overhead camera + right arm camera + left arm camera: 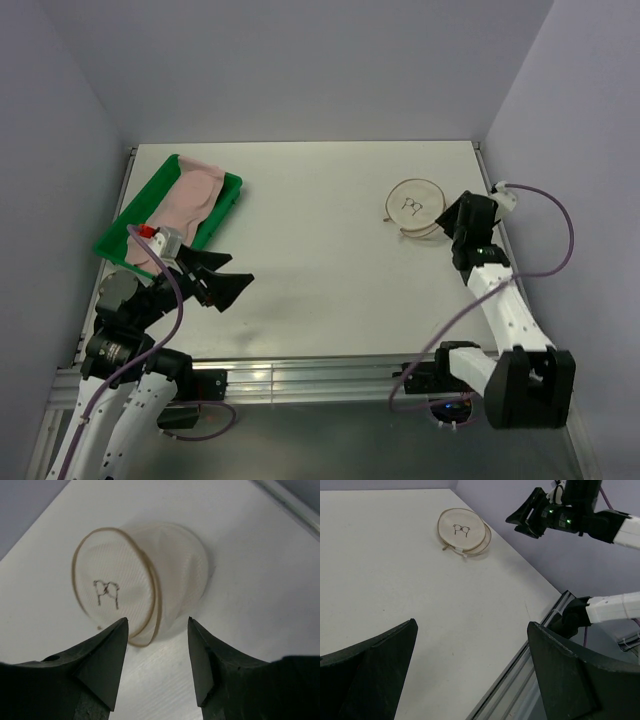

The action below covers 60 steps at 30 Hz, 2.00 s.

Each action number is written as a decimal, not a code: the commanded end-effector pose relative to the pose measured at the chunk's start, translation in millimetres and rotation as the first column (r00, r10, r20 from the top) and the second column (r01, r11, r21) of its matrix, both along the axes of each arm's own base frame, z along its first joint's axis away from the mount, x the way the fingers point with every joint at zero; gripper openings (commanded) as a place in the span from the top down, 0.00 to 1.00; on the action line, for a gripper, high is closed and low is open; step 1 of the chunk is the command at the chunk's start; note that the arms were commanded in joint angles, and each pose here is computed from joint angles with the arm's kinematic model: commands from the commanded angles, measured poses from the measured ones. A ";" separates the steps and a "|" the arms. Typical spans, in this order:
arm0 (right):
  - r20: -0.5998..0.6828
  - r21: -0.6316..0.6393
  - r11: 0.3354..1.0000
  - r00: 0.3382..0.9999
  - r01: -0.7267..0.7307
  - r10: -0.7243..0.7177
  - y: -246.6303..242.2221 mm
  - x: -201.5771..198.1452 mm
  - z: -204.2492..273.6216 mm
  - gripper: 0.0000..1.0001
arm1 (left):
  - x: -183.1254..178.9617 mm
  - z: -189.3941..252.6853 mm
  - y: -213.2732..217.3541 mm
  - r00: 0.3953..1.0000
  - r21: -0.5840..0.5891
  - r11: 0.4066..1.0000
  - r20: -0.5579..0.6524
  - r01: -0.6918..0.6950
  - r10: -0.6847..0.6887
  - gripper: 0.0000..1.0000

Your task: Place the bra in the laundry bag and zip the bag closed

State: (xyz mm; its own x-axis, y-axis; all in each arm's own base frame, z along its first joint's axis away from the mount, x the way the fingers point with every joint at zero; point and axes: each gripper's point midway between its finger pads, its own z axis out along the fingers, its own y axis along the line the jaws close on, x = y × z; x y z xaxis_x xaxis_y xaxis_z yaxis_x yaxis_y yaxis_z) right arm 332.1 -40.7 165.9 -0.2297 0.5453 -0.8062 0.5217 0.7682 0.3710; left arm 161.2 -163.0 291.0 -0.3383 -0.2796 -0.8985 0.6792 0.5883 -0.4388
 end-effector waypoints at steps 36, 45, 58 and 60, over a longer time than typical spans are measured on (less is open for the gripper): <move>0.088 0.117 0.805 0.813 -0.582 0.575 181.8 -54.8 -42.8 0.52 | 49.0 -19.3 -76.2 0.968 -0.142 0.990 -0.246 0.016 -0.051 0.22; 0.308 0.150 0.929 0.909 -0.337 0.280 113.7 -80.8 13.2 1.00 | 82.8 -42.0 -188.3 0.993 0.157 0.987 -0.119 0.047 -0.028 0.20; 0.281 0.220 0.879 0.890 -0.424 0.359 128.3 -102.0 -14.8 1.00 | 165.2 -89.1 -311.8 0.996 0.376 0.922 -0.051 0.091 -0.078 0.16; 0.291 0.229 0.862 0.876 -0.453 0.384 133.1 -105.9 -17.6 1.00 | 177.7 -101.4 -326.9 0.996 0.388 0.917 -0.060 0.089 -0.071 0.12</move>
